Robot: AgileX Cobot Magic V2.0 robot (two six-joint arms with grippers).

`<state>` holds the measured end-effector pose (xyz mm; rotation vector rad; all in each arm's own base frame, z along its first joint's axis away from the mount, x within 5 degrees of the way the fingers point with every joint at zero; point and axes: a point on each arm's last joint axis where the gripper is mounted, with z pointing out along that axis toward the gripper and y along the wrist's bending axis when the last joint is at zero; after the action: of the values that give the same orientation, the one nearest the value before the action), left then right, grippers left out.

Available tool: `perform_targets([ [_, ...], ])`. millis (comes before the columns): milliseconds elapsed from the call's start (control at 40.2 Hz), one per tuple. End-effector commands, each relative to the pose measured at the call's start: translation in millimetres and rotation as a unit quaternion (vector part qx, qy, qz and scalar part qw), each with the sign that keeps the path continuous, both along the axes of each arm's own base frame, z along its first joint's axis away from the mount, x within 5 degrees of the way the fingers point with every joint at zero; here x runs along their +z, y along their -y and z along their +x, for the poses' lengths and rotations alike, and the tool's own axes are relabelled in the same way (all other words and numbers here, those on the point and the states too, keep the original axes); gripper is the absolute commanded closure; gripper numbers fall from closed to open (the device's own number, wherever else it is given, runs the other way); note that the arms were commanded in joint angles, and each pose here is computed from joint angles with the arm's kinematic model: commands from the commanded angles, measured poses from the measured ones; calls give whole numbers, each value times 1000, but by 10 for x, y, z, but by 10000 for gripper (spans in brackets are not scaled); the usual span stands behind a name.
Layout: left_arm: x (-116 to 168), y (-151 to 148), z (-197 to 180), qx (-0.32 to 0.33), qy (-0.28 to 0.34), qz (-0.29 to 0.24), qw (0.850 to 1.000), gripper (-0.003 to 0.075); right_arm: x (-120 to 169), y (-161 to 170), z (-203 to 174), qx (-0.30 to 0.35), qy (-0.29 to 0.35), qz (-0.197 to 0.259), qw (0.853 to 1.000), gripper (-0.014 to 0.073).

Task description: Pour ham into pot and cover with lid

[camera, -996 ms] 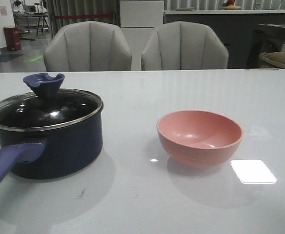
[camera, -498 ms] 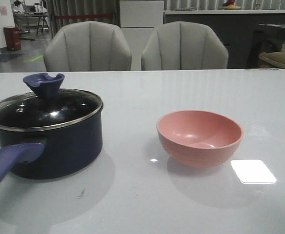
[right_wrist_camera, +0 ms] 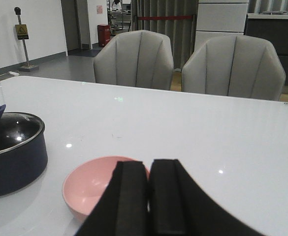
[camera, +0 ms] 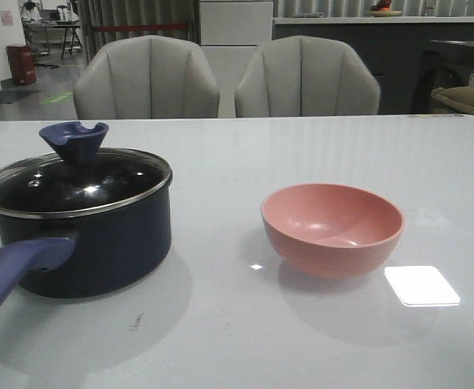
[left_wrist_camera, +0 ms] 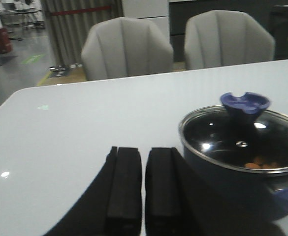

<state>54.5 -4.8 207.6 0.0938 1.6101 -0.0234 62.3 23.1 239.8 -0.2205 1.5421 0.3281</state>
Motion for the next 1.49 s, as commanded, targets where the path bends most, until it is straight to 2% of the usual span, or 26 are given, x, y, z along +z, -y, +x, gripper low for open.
perform_targets([
  [0,80,-38,-9,27,78,-7,997,599,159,33,4,-18,46,14,999,445],
  [100,-6,-41,7,30,72,-7,997,599,159,33,4,-18,46,14,999,445],
  [548,5,-41,5,29,76,-8,997,599,160,33,4,-18,46,14,999,445],
  [722,5,-39,5,27,73,-53,996,599,160,33,4,-18,46,14,999,445],
  [1469,4,-39,7,27,73,-52,996,599,160,33,4,-18,46,14,999,445],
])
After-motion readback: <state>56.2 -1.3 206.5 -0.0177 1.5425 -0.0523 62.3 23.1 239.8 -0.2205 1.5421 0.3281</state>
